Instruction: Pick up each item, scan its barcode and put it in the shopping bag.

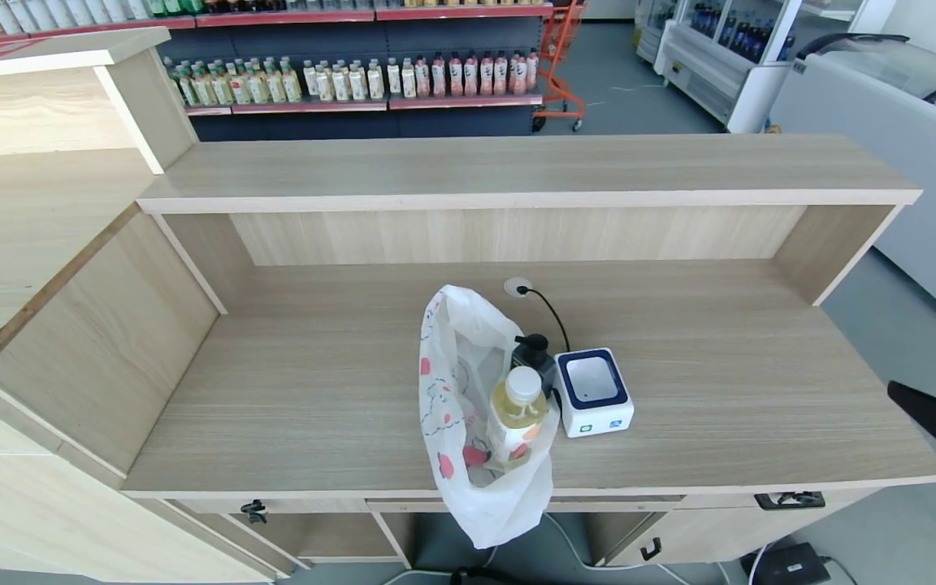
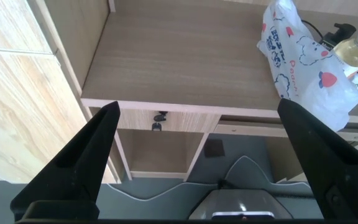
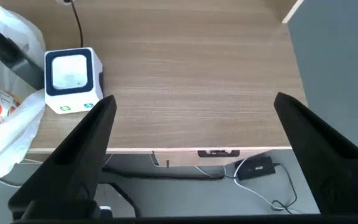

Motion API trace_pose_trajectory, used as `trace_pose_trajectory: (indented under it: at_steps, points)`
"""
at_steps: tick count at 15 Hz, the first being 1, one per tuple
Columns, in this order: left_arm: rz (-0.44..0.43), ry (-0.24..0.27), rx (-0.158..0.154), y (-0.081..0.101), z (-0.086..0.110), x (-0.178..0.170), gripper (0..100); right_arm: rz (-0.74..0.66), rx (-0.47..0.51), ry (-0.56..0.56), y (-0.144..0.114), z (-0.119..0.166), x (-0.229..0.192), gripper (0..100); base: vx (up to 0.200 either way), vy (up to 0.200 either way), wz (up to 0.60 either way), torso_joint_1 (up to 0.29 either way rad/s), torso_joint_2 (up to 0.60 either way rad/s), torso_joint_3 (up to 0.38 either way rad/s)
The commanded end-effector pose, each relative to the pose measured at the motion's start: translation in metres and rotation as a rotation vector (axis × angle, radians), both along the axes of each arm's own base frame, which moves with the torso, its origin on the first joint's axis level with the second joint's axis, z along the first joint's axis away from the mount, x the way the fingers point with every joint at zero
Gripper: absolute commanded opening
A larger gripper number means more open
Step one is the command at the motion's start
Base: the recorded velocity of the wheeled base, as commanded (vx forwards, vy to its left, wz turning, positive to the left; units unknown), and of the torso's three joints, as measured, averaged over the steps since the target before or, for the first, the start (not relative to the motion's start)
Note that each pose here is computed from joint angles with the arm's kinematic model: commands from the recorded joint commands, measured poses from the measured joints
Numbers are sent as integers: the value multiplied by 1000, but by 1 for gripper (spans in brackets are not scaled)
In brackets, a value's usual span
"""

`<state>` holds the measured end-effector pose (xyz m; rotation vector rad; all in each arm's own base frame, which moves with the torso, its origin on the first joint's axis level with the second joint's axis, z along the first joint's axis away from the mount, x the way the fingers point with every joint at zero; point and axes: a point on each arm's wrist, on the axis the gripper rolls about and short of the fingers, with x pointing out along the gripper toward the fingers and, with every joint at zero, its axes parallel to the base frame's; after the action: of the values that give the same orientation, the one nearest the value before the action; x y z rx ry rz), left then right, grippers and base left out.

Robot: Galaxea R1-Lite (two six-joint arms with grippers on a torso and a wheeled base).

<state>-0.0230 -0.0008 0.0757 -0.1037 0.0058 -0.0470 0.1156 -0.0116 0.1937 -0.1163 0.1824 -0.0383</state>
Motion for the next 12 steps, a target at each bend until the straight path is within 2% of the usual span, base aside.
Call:
trace_pose_trajectory:
  at_steps: [1,4,5,7,9,12]
  points:
    - [0,0,-1,0,0,0,100,-58,18,-71,6,-33,-57,100,0,0,0,0,0,0]
    - [0,0,-1,0,0,0,100,16,16,-153,11,-77,-99,100,0,0,0,0,0,0]
    - [0,0,-1,0,0,0,100,24,20,-187,10,-80,-106,100,0,0,0,0,0,0]
    - [0,0,-1,0,0,0,100,4,28,-160,8,-104,-127,100,0,0,0,0,0,0]
    - [0,0,-1,0,0,0,100,-37,88,-190,10,-113,-135,100,0,0,0,0,0,0]
    - [0,0,-1,0,0,0,100,-1,88,-187,11,-118,-138,100,0,0,0,0,0,0]
